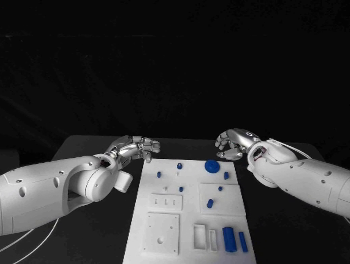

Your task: Assemble the parts on the task board

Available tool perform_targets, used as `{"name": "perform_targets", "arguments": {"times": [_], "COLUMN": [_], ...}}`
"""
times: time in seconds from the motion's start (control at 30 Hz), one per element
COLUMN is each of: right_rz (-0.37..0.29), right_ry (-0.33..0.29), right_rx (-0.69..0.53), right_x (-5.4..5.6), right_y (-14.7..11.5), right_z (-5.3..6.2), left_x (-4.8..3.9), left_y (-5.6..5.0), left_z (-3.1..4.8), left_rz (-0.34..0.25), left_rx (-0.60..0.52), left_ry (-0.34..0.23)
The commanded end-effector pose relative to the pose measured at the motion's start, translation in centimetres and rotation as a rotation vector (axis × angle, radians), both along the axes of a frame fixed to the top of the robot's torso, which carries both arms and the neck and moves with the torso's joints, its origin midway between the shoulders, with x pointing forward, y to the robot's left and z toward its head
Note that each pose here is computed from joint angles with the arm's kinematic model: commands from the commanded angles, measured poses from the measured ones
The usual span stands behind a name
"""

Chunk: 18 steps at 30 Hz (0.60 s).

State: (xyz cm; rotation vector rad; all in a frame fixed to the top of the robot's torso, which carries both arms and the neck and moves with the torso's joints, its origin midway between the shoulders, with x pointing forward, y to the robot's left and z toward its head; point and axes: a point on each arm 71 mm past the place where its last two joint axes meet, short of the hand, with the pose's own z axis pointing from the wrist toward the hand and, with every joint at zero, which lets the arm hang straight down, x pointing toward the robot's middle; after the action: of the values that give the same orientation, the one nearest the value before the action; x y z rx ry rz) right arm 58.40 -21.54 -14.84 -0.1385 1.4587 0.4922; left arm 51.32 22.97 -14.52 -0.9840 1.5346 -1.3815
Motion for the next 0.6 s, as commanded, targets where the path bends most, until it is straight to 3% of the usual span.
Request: {"name": "perform_targets", "arguments": {"times": [0.03, 0.6], "right_rz": [0.018, 0.013], "right_ry": [0.066, 0.156], "right_rx": [-0.008, -0.074], "right_x": [0.2, 0.2], "right_y": [0.1, 1.1], "right_z": [-0.6, -3.7], "left_x": [-0.04, -0.12], "left_y": [-0.3, -0.8], "left_z": [0.02, -0.21], "left_rz": [-0.020, -0.034], "left_rx": [-0.008, -0.011], "left_ry": [-0.013, -0.005]}}
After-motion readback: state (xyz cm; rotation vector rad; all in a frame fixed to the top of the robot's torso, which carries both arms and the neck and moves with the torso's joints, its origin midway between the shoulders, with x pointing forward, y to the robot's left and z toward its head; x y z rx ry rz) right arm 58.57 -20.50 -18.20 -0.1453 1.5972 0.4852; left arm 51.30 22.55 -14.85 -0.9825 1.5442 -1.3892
